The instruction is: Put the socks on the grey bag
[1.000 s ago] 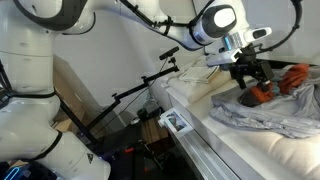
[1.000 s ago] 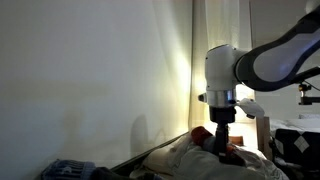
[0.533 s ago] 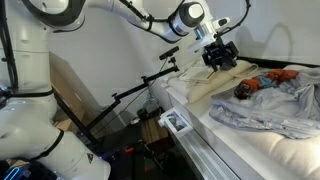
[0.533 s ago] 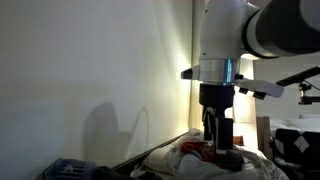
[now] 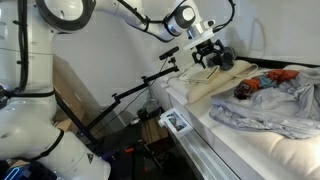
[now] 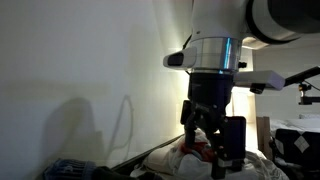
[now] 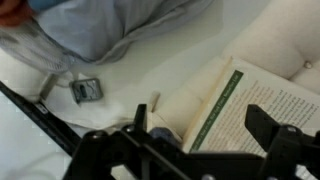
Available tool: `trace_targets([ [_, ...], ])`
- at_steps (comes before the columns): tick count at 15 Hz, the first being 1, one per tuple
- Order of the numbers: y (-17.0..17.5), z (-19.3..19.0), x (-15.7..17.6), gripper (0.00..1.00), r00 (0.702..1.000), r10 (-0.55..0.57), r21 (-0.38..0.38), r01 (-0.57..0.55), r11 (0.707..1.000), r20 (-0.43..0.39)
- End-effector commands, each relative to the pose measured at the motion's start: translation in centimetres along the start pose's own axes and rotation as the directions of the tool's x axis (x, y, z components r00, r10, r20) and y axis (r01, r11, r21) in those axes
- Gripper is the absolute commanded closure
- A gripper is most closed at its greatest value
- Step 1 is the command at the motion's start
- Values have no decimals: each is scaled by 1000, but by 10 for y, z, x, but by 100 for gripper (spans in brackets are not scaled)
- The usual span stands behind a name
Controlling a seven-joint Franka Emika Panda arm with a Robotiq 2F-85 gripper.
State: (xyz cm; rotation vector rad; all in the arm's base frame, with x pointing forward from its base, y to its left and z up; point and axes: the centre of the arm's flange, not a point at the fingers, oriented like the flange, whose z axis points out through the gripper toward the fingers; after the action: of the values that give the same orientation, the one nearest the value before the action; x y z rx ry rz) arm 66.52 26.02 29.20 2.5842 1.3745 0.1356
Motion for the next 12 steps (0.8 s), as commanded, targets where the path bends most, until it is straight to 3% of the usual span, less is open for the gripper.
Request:
trace_targets([
  [1, 3, 4, 45, 0, 981, -184, 24, 186, 982, -63],
  [6, 6, 24, 77, 0, 943, -318, -20, 318, 948, -103],
  [12, 13, 41, 104, 0, 908, -385, -129, 367, 921, -167],
])
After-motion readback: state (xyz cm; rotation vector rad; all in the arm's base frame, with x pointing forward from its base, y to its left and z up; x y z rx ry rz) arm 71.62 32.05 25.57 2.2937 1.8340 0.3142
